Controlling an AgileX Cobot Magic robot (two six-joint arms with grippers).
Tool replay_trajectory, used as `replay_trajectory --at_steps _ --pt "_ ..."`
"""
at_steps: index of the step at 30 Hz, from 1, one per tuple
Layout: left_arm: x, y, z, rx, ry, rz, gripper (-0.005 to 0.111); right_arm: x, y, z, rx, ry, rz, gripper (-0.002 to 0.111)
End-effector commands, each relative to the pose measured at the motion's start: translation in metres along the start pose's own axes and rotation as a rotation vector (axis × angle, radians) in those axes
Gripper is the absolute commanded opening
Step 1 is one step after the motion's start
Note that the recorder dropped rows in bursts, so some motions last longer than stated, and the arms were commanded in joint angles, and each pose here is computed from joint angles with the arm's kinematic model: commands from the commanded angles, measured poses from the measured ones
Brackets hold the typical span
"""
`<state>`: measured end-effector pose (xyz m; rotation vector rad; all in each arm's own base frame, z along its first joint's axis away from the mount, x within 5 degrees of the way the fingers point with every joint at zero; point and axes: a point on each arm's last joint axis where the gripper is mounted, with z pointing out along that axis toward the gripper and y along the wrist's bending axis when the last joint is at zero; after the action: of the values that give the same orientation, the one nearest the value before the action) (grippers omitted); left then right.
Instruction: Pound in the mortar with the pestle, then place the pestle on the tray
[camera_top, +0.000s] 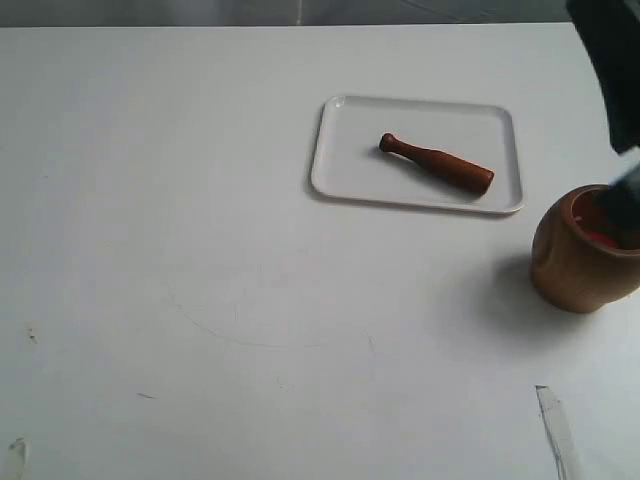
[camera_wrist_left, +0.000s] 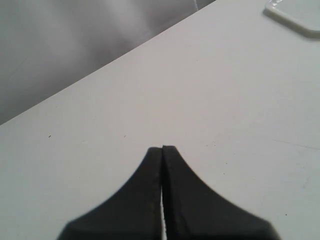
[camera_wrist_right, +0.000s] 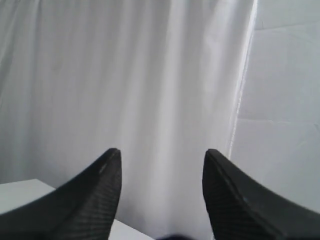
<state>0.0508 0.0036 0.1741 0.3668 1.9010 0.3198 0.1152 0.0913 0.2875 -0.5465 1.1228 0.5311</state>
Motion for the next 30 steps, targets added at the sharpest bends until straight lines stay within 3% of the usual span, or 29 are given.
replay_trajectory --at_steps 1,7,11,19,22,28,30 --pt "0.0 -0.001 0.0 0.008 -0.007 -0.012 0.0 0.004 0.009 -0.035 -0.01 -0.059 0.01 0.047" --pt "0.0 -0.001 0.0 0.008 -0.007 -0.012 0.0 0.022 0.017 -0.067 -0.017 -0.005 -0.009 0.047" --pt "0.0 -0.001 0.0 0.008 -0.007 -0.012 0.0 0.031 0.019 -0.076 -0.028 0.133 -0.024 0.047" --pt "0.0 -0.001 0.0 0.008 -0.007 -0.012 0.0 0.042 0.013 -0.086 0.064 0.273 0.112 0.044" --pt "0.0 -0.001 0.0 0.008 -0.007 -0.012 0.0 0.054 0.009 -0.091 0.137 0.412 0.195 0.033" --pt "0.0 -0.001 0.0 0.008 -0.007 -0.012 0.0 0.067 0.005 -0.098 0.258 0.55 0.379 0.0" --pt "0.0 -0.001 0.0 0.008 -0.007 -0.012 0.0 0.067 0.005 -0.098 0.257 0.55 0.376 0.0"
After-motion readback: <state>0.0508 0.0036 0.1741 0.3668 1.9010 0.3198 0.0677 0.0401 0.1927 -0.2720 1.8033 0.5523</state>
